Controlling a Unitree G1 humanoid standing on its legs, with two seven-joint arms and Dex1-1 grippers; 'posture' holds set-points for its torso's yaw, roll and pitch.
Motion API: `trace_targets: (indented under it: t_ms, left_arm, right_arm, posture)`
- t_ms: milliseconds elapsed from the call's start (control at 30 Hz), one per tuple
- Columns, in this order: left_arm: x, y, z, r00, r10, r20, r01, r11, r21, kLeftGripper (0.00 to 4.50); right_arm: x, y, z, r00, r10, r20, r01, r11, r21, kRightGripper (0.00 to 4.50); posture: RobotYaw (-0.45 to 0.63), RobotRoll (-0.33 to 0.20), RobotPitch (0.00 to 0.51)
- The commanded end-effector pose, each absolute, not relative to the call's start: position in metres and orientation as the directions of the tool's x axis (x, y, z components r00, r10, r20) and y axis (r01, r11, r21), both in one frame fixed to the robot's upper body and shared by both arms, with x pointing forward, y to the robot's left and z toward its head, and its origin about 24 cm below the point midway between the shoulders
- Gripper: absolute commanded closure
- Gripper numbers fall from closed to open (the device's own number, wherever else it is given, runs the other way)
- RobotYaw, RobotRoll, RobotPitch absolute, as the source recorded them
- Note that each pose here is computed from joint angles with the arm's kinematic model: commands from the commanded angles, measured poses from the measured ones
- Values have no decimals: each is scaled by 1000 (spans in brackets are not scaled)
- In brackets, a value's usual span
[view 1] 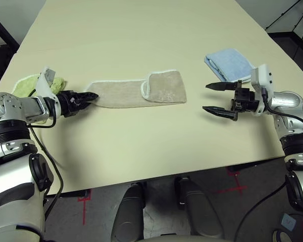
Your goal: Fold the towel and set it aside.
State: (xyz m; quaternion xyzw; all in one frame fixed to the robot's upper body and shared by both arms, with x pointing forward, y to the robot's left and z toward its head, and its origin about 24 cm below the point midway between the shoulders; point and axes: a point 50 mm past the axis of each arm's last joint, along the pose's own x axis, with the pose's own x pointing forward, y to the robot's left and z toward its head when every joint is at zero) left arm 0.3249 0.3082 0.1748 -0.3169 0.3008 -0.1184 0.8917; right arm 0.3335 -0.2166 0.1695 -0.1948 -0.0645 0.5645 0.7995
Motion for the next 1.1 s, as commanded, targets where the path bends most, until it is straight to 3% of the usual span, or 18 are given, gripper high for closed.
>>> trace_targets:
  t_ms: [33,67,267,667,933,1100]
  left_arm:
    - [328,311,176,815,-369,-447,-10,762,-647,4202]
    - [329,312,177,825,-352,-443,-21,763,-646,4480]
    - [330,317,182,862,-272,-428,-61,782,-620,4480]
    - [312,310,211,811,-400,-427,165,856,-489,4480]
    - [288,323,200,780,-371,-504,134,886,-444,4480]
    - [286,327,193,795,-329,-510,108,904,-414,4480]
  right_arm:
    - [331,-217,169,348,928,-133,-880,274,-388,0]
    - [331,-217,169,348,928,-133,-880,274,-389,0]
    - [332,-216,170,349,928,-126,-878,277,-390,0]
    - [335,-215,171,356,927,-120,-874,285,-393,0]
    - [338,-215,174,361,925,-120,-870,288,-400,0]
    - [340,-215,176,357,926,-122,-871,283,-402,0]
  posture:
    - [4,0,211]
    - [6,0,210]
    - [13,0,209]
    - [25,0,205]
    - [32,0,203]
    - [36,0,203]
